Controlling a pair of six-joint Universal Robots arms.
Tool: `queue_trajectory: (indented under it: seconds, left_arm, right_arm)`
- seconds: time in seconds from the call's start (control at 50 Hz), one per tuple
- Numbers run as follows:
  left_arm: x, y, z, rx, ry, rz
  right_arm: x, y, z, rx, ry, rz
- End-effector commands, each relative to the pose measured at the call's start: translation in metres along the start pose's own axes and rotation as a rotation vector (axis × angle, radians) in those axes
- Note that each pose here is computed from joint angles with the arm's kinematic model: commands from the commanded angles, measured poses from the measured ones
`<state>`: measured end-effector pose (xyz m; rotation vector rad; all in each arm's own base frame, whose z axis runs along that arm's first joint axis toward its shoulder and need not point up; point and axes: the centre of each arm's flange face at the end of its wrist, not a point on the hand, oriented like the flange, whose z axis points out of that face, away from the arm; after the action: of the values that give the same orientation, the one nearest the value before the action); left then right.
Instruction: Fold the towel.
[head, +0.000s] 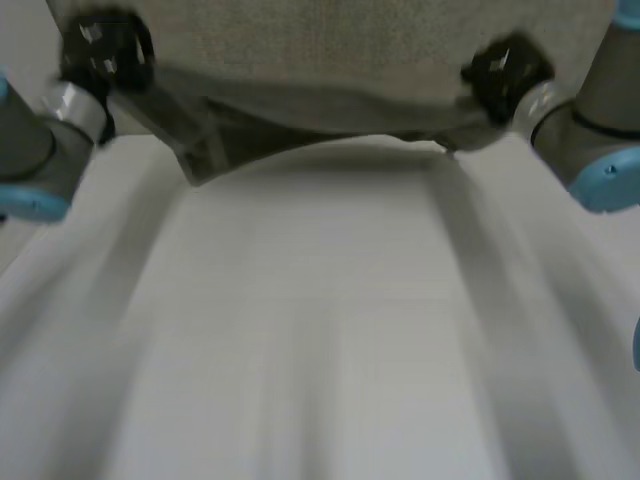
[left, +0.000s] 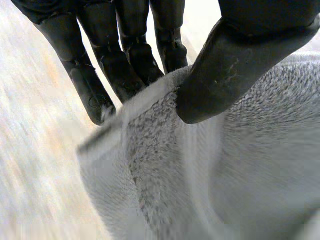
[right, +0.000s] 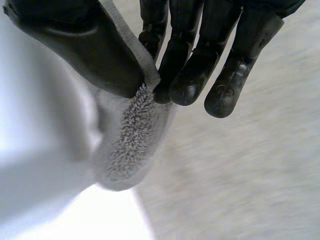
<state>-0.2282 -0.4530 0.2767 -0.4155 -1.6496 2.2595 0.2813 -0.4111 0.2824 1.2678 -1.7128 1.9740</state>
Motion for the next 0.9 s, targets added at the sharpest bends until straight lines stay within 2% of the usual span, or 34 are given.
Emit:
queue_trajectory:
  seconds: [0.02, 0.08, 0.22, 0.32, 0.48, 0.62, 0.66, 0.72, 0.76, 0.78, 0.82, 0.9]
  left_arm:
    - [0.023, 0.057, -0.073, -0.272, 0.086, -0.062]
    - [0.025, 0.061, -0.097, -0.313, 0.105, -0.021]
    - [0.022, 0.058, -0.142, -0.381, 0.121, 0.066]
    - [0.02, 0.028, -0.17, -0.354, 0.132, 0.109]
    - [0.009, -0.012, -0.183, -0.258, 0.098, 0.135]
    - [0.003, -0.009, -0.168, -0.212, 0.098, 0.112]
    - [0.002, 0.014, -0.154, -0.215, 0.112, 0.105]
    - [0.007, 0.023, -0.143, -0.208, 0.135, 0.101]
    - [0.014, 0.035, -0.132, -0.211, 0.162, 0.093]
    - [0.018, 0.05, -0.119, -0.218, 0.174, 0.087]
    - [0.018, 0.06, -0.108, -0.219, 0.173, 0.088]
    - [0.004, 0.09, -0.076, -0.225, 0.118, 0.094]
  right_arm:
    - [-0.037, 0.032, -0.03, -0.172, -0.228, 0.027]
    - [-0.043, 0.039, -0.044, -0.191, -0.284, 0.047]
    - [-0.037, 0.04, -0.078, -0.201, -0.289, 0.066]
    - [-0.03, 0.041, -0.108, -0.228, -0.271, 0.076]
    - [0.008, 0.028, -0.149, -0.187, -0.183, 0.112]
    - [0.008, 0.032, -0.141, -0.156, -0.208, 0.117]
    - [0.001, 0.045, -0.116, -0.144, -0.201, 0.101]
    - [-0.002, 0.048, -0.103, -0.133, -0.185, 0.085]
    - [-0.008, 0.048, -0.08, -0.104, -0.146, 0.055]
    - [-0.008, 0.048, -0.08, -0.104, -0.146, 0.055]
    - [-0.014, 0.054, -0.055, -0.1, -0.104, 0.037]
    - [-0.023, 0.059, -0.032, -0.084, -0.08, 0.035]
